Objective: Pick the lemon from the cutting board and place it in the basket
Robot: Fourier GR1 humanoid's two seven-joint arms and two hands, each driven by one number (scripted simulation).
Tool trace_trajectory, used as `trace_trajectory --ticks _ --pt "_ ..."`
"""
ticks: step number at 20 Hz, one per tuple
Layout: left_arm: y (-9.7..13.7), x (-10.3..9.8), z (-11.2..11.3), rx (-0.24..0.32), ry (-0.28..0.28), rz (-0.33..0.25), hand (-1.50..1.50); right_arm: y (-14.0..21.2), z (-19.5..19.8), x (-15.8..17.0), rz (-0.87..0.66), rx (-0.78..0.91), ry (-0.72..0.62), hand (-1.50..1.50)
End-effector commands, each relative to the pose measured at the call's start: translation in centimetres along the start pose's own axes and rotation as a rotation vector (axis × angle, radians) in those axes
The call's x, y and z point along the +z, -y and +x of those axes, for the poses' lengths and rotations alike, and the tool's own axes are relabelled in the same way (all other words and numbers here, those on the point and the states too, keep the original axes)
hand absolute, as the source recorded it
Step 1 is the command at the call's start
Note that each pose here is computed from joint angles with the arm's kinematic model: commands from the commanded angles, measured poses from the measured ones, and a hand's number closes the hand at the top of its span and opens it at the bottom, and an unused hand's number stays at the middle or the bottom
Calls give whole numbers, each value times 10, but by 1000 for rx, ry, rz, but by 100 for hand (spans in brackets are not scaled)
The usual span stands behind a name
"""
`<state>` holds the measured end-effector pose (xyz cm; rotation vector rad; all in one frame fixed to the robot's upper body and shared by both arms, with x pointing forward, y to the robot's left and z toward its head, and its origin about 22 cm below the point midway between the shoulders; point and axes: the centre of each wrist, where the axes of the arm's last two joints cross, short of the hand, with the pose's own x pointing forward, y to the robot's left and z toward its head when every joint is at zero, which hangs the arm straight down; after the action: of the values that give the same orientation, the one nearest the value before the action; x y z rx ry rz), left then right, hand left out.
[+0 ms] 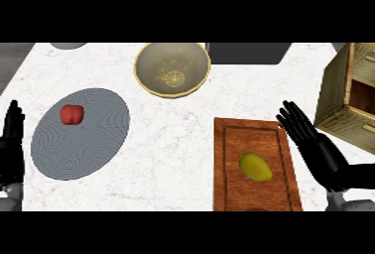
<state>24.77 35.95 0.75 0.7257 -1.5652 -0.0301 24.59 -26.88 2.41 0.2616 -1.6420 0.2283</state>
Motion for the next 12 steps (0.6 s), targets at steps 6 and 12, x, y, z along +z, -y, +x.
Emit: trace_trajectory --ticks 6,12 --pt "46 -24 63 225 9 -250 0 84 66 -62 90 356 81 150" --pt "44 -10 59 252 -86 -301 0 -36 2 -57 85 332 333 -150"
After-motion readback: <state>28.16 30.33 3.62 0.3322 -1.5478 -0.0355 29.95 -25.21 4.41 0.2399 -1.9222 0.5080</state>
